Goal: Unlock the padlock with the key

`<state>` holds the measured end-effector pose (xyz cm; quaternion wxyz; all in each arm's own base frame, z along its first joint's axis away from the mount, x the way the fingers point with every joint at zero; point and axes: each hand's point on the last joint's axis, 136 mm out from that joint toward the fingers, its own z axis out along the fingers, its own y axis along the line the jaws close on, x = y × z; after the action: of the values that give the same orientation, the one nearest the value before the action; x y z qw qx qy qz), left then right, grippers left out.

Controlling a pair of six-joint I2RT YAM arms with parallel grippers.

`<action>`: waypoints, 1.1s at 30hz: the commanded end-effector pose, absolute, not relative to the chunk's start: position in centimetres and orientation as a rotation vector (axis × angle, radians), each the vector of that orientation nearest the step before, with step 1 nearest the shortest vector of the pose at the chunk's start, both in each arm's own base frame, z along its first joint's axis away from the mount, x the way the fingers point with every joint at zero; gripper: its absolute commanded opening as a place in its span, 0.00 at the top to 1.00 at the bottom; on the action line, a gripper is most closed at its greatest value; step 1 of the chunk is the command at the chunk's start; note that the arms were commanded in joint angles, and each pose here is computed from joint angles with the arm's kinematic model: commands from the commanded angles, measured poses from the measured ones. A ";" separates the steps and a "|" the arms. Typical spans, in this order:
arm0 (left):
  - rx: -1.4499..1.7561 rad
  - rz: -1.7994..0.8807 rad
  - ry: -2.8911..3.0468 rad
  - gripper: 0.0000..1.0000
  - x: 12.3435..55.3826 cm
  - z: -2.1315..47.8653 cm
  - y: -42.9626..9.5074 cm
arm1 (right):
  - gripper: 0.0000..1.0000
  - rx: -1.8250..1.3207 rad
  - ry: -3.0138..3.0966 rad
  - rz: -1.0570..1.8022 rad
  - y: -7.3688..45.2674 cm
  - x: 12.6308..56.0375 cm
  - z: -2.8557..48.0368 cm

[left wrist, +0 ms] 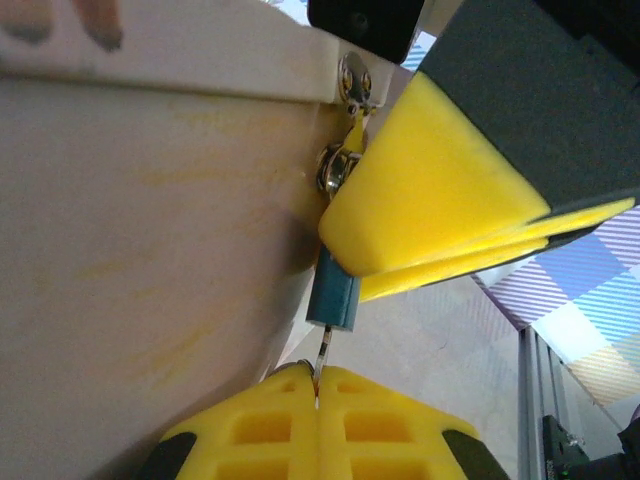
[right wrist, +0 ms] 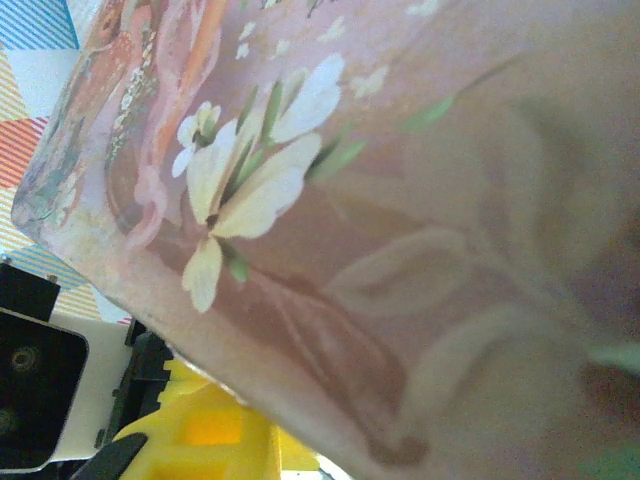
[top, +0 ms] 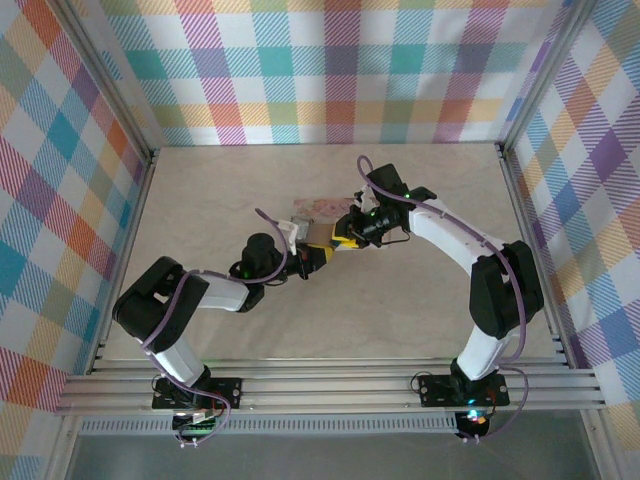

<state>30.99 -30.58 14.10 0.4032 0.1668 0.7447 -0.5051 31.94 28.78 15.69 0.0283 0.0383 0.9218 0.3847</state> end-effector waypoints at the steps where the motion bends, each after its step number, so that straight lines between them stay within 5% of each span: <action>1: 0.445 -1.300 1.776 1.00 31.7 17.2 -31.6 | 1.00 0.017 2.823 1.218 29.0 30.7 17.0; 33: 0.538 -0.835 2.079 1.00 27.9 4.5 -29.6 | 0.95 0.180 2.974 1.153 31.2 27.1 7.0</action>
<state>29.05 -29.65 6.47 0.4228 0.1973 0.8159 -0.3415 29.97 30.26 8.58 0.0580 0.0351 0.9384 0.3389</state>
